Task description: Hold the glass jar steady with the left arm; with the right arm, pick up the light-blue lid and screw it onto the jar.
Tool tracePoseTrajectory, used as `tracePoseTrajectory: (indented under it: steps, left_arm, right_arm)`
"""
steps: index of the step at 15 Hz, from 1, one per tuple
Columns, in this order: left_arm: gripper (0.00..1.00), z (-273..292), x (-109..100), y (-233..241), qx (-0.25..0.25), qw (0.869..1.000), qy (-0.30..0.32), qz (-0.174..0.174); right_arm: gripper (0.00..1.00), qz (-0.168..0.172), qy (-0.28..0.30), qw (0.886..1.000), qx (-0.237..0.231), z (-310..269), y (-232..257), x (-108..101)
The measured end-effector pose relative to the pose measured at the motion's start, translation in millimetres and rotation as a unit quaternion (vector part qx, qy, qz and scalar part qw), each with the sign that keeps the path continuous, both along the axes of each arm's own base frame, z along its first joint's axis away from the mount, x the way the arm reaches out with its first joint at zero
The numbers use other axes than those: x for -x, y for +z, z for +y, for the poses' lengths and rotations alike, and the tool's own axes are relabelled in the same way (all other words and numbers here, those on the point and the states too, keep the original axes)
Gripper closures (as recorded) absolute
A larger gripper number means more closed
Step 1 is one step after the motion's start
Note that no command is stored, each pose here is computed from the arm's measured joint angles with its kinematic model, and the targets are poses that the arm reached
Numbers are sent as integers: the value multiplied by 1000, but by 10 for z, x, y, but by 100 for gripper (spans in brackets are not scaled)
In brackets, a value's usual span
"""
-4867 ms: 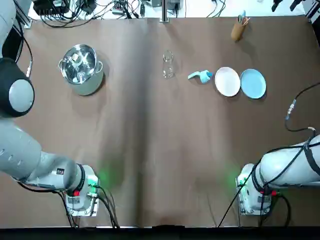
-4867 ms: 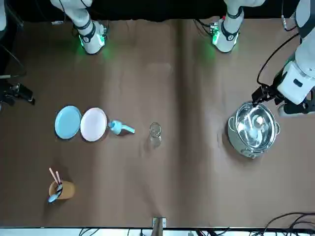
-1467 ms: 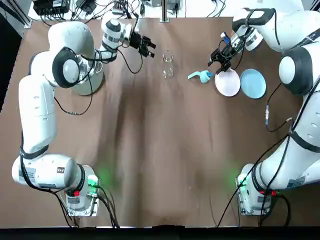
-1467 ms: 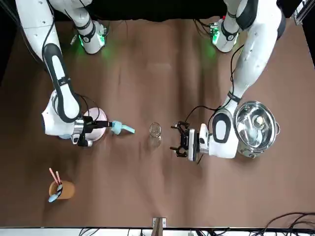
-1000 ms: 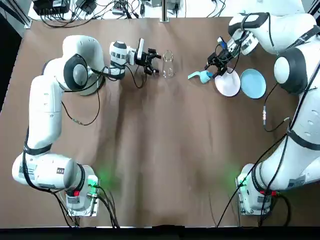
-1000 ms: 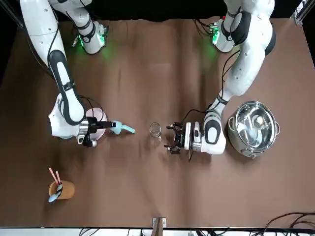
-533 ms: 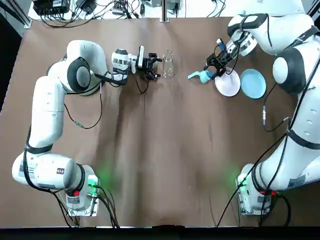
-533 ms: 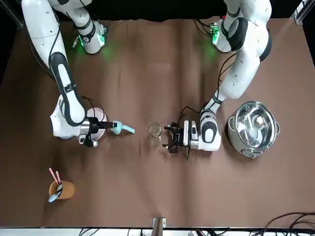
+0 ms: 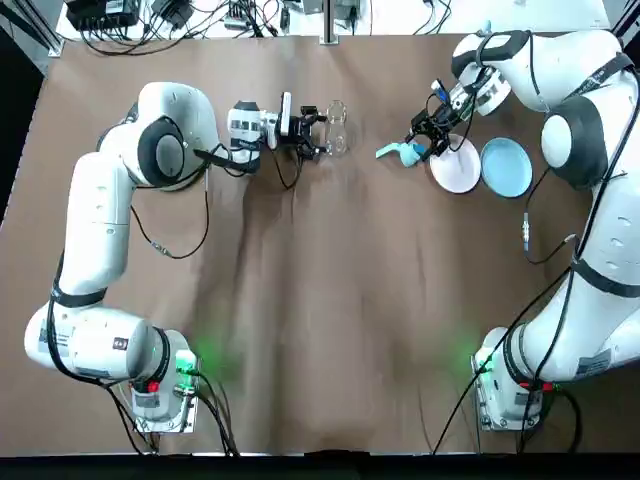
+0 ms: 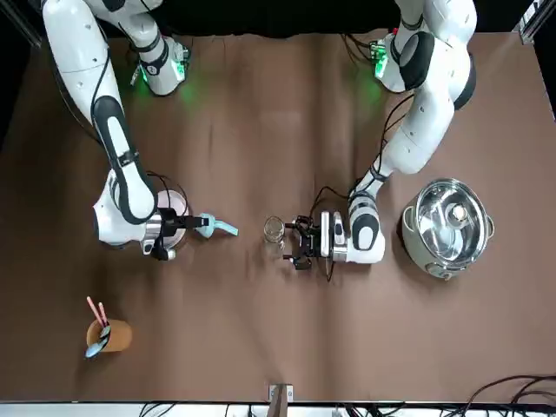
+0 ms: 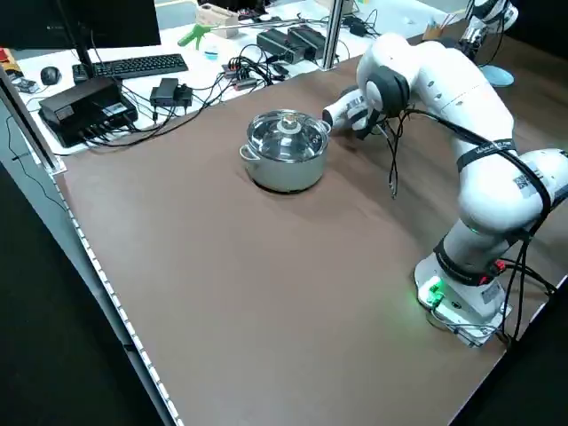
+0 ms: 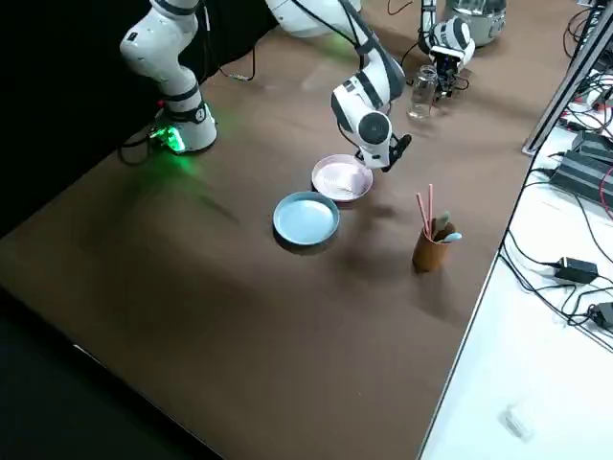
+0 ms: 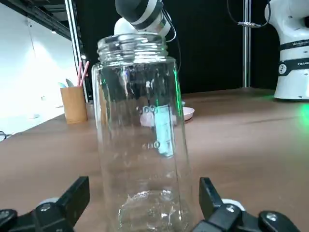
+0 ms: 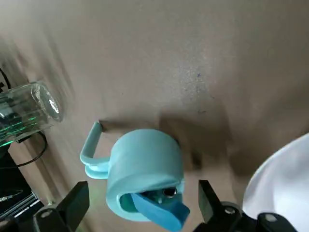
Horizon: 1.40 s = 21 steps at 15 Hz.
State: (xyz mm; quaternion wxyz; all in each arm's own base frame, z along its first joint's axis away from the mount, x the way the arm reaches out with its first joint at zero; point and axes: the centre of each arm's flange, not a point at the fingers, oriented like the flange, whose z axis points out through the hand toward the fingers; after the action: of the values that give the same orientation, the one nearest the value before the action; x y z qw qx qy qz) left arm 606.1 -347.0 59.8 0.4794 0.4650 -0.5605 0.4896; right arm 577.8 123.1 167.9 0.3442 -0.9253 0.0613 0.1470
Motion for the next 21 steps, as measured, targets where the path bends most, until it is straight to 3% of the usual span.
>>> tracePoseTrajectory:
  steps: [9, 17, 19, 21]
  left_arm:
    - [0, -192, 45, -35, -13, 1000, -3, -7]
    - [0, -376, 78, -169, -21, 1000, -4, -11]
    - [1, -389, 84, -186, -21, 1000, -4, -11]
    - [5, -406, 82, -177, -20, 1000, -5, -13]
  right_arm:
    - [3, 4, -2, 1000, -4, 68, -40, 19]
    - [11, 5, -3, 1000, -2, 61, -89, 27]
    - [17, 5, -3, 1000, -2, 61, -95, 29]
    - [30, 5, -3, 1000, -2, 60, -97, 28]
